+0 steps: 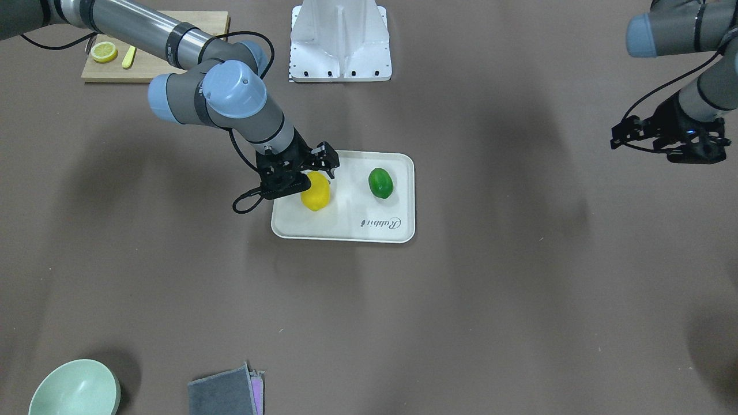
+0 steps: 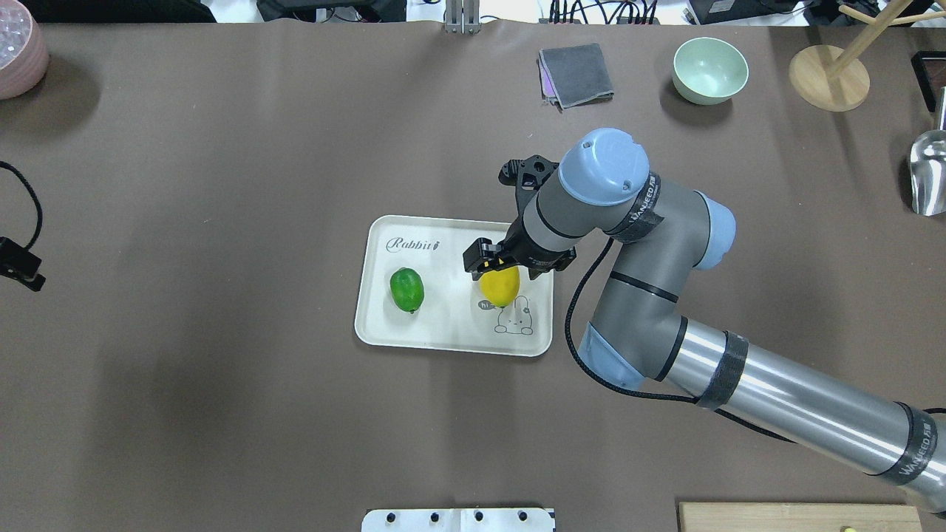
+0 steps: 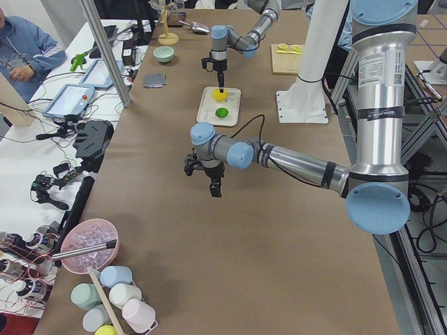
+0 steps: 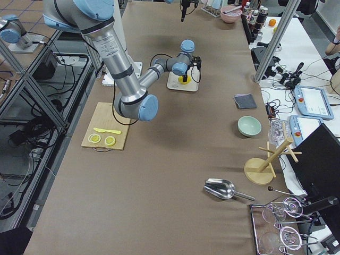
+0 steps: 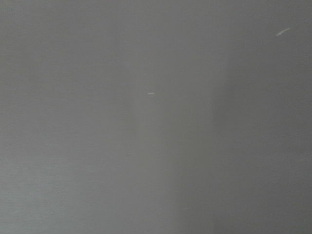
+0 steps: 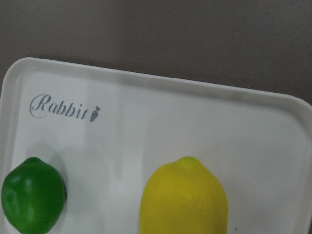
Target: Place all lemons on tray
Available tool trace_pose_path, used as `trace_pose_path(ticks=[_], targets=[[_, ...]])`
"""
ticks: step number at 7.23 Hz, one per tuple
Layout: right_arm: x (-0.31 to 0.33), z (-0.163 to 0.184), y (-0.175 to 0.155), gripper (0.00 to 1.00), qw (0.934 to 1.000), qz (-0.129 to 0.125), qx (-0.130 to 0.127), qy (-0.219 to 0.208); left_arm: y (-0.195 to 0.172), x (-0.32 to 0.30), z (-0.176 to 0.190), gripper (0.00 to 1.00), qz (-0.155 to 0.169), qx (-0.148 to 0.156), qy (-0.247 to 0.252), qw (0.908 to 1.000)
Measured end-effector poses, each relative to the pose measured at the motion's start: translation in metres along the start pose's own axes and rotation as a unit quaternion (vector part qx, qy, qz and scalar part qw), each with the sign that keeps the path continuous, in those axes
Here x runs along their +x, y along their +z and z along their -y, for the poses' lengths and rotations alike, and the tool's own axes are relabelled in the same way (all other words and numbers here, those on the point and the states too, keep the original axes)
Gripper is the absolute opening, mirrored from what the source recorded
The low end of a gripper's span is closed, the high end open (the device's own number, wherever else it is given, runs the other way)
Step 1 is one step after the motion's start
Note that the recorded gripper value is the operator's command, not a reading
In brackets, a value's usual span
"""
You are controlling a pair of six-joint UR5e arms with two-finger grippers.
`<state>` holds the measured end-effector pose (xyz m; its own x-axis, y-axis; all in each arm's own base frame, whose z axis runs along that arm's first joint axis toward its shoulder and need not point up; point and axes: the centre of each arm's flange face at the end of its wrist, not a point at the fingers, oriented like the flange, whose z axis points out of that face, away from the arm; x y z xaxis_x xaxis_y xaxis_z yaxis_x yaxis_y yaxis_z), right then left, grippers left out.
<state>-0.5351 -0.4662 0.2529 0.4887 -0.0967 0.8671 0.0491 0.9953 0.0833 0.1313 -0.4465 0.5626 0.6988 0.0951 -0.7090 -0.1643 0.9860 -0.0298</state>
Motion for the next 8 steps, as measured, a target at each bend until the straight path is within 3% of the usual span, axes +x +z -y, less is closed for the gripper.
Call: trace_pose_path(ticks=[1, 3, 5, 7, 8], targets=[[0.018, 0.017, -0.019, 1.0, 0.9998, -0.004, 0.015, 0.012, -0.006, -0.041, -0.006, 0.98, -0.003, 0.003, 0.014, 0.9999], [0.113, 0.065, -0.099, 1.0, 0.9958, -0.03, 0.072, 0.048, -0.018, -0.089, -0.02, 0.98, -0.015, 0.004, 0.02, 0.9997], [0.25, 0.087, -0.192, 1.0, 0.9881, -0.105, 0.111, 0.018, -0.052, -0.112, -0.015, 0.98, -0.025, -0.015, -0.002, 0.9996], [0.378, 0.052, -0.271, 1.0, 0.9792, -0.182, 0.088, -0.014, -0.091, -0.128, -0.006, 0.98, -0.012, -0.032, -0.016, 0.9993], [0.43, 0.03, -0.295, 1.0, 0.9773, -0.2, 0.066, -0.02, -0.096, -0.14, -0.012, 0.98, -0.006, -0.035, -0.024, 0.9991]])
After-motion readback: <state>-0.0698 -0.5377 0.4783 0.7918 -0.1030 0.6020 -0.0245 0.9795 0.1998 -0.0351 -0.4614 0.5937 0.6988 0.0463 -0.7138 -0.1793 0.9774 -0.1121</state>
